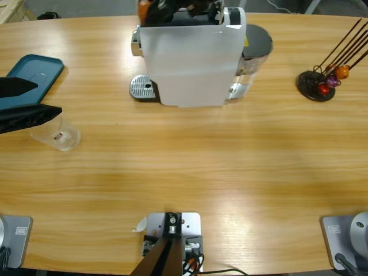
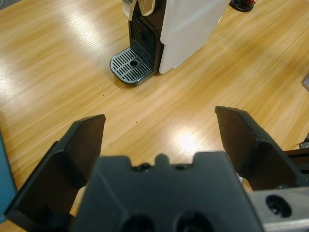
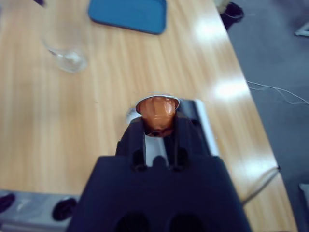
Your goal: Pour coffee
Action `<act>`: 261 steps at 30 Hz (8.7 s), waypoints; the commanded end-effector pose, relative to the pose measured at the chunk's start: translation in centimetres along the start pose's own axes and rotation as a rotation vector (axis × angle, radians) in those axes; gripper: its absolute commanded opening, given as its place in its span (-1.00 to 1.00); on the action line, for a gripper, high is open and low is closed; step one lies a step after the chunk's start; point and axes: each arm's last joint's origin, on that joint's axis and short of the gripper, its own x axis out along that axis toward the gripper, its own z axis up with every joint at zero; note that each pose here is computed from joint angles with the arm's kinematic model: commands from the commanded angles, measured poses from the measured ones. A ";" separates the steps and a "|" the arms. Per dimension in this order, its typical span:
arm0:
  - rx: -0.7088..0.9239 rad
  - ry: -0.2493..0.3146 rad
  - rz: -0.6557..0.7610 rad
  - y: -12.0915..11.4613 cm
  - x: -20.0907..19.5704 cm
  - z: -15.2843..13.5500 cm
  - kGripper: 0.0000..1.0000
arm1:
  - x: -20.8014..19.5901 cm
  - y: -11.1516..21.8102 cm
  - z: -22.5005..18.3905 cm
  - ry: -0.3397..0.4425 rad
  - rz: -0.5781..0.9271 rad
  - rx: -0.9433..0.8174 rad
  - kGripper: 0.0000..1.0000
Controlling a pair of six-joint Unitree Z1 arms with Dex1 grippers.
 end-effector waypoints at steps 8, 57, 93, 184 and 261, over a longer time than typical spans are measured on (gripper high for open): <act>-0.030 0.029 -0.003 0.2 0.1 -1.1 0.96 | 3.1 -1.5 -2.8 0.091 0.025 0.006 -1.00; 0.208 -0.010 -0.117 -0.8 -3.6 -1.0 1.00 | -15.0 5.4 -4.6 0.042 -0.752 1.069 -1.00; 0.191 -0.022 -0.063 -0.3 -4.3 -2.1 0.96 | 1.6 4.2 3.8 -0.208 -0.470 1.210 -1.00; 0.109 0.480 0.133 6.6 5.8 -3.9 0.26 | -15.7 14.1 -10.4 0.038 -0.280 0.714 1.00; 0.172 0.429 0.022 6.5 9.8 -2.9 0.92 | -15.7 13.6 -12.0 0.070 -0.292 0.770 1.00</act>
